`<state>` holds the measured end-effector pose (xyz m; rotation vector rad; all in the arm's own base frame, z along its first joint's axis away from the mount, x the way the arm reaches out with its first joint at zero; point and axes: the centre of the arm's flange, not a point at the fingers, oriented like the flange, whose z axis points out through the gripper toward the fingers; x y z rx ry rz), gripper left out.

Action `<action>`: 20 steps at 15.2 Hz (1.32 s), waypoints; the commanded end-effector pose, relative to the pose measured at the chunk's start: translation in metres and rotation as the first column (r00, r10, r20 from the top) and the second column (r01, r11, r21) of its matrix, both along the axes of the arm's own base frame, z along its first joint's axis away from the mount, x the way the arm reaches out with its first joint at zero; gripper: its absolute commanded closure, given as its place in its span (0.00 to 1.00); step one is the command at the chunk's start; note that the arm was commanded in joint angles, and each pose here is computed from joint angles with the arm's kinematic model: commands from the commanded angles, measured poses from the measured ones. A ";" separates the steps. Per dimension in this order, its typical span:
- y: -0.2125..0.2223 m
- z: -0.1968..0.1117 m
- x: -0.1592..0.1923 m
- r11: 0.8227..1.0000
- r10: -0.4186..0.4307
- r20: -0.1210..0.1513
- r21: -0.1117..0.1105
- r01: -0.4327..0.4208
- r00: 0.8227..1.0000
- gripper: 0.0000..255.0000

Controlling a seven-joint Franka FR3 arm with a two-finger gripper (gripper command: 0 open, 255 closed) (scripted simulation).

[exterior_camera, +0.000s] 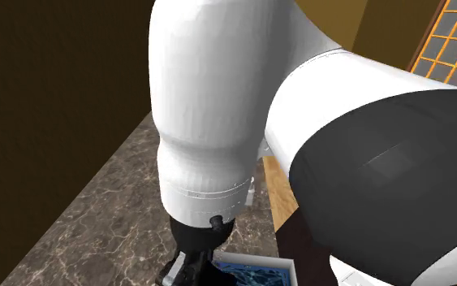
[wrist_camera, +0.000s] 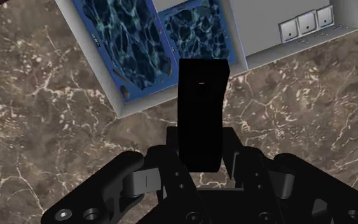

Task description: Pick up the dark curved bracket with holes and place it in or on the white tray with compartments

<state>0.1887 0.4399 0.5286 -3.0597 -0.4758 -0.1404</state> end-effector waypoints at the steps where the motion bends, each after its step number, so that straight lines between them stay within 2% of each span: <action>1: -0.001 0.005 -0.027 1.000 -0.001 -0.001 0.000 0.001 1.000 1.00; 10: 0.005 0.011 -0.148 1.000 -0.001 -0.001 0.000 0.001 1.000 1.00; 20: 0.005 -0.042 -0.148 1.000 -0.001 -0.001 0.000 0.001 1.000 1.00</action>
